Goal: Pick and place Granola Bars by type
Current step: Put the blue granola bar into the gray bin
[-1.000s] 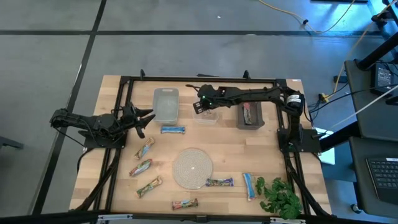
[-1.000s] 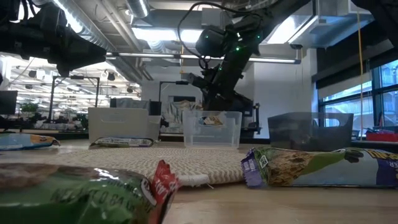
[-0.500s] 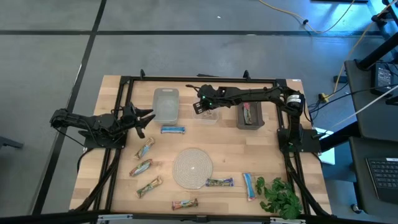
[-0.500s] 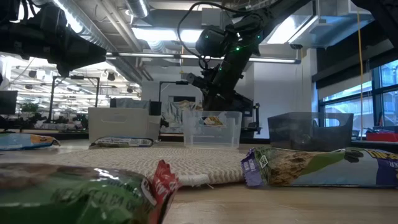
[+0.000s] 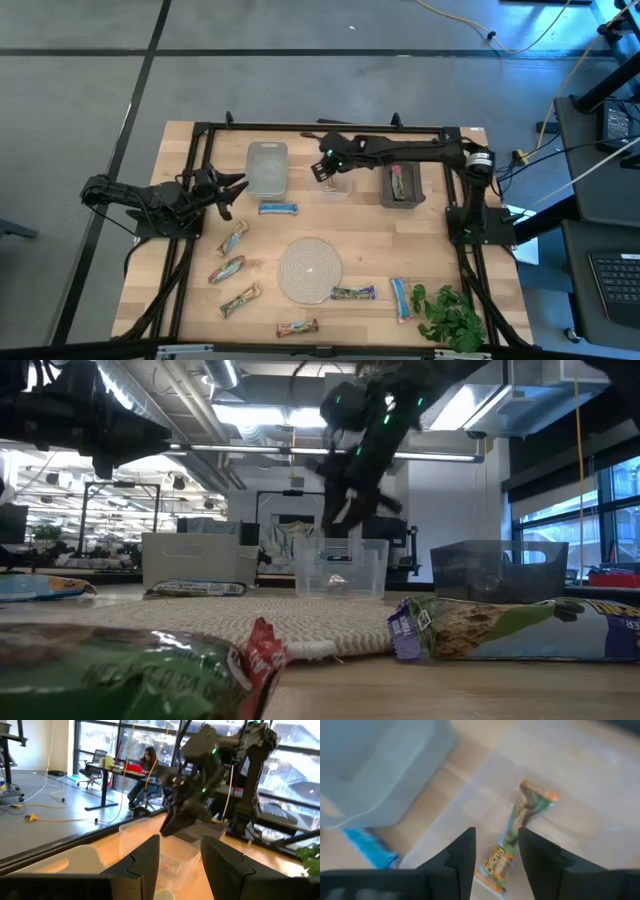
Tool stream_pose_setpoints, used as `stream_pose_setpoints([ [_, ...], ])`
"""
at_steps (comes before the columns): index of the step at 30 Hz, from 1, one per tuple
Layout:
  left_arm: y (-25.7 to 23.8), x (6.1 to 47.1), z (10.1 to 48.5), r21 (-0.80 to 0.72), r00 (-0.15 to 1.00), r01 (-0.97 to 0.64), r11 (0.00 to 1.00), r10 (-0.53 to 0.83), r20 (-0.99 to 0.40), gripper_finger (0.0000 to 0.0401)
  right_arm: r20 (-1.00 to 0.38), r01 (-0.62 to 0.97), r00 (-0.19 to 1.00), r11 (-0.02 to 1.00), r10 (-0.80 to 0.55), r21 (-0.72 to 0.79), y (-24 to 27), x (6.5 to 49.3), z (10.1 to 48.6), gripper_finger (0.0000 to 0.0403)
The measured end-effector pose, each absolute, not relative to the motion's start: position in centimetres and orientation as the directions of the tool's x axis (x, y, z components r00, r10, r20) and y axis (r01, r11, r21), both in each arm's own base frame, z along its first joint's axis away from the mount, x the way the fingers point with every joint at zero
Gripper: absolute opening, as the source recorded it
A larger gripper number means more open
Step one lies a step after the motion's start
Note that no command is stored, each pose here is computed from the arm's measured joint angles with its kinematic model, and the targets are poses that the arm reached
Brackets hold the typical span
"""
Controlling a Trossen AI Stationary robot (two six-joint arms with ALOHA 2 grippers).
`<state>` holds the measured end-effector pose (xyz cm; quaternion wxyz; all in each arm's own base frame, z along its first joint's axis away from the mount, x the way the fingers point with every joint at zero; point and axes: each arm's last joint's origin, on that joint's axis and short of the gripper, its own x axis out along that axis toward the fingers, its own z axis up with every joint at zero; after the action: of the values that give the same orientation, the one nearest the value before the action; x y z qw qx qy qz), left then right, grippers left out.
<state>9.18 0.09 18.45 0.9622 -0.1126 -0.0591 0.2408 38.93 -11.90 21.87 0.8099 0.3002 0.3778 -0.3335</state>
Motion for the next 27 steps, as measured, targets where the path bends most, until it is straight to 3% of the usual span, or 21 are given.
stream_pose_setpoints([
  [10,-0.1,9.3,18.4,-0.276,0.903,-0.397,0.875,0.426,0.053,0.0136,-0.766,0.679,0.498,0.732,-0.406,0.053,-5.1,34.6,29.3,0.0151],
  [19,-0.2,9.3,18.4,-0.288,0.924,-0.348,0.892,0.379,0.055,0.0141,-0.752,0.618,0.575,0.774,-0.323,0.140,-1.3,27.6,29.8,0.0126],
  [27,-0.3,9.3,18.5,-0.335,0.930,-0.323,0.885,0.363,0.064,0.0214,-0.543,0.590,0.732,0.782,-0.411,0.203,-0.6,20.7,30.2,0.0113],
])
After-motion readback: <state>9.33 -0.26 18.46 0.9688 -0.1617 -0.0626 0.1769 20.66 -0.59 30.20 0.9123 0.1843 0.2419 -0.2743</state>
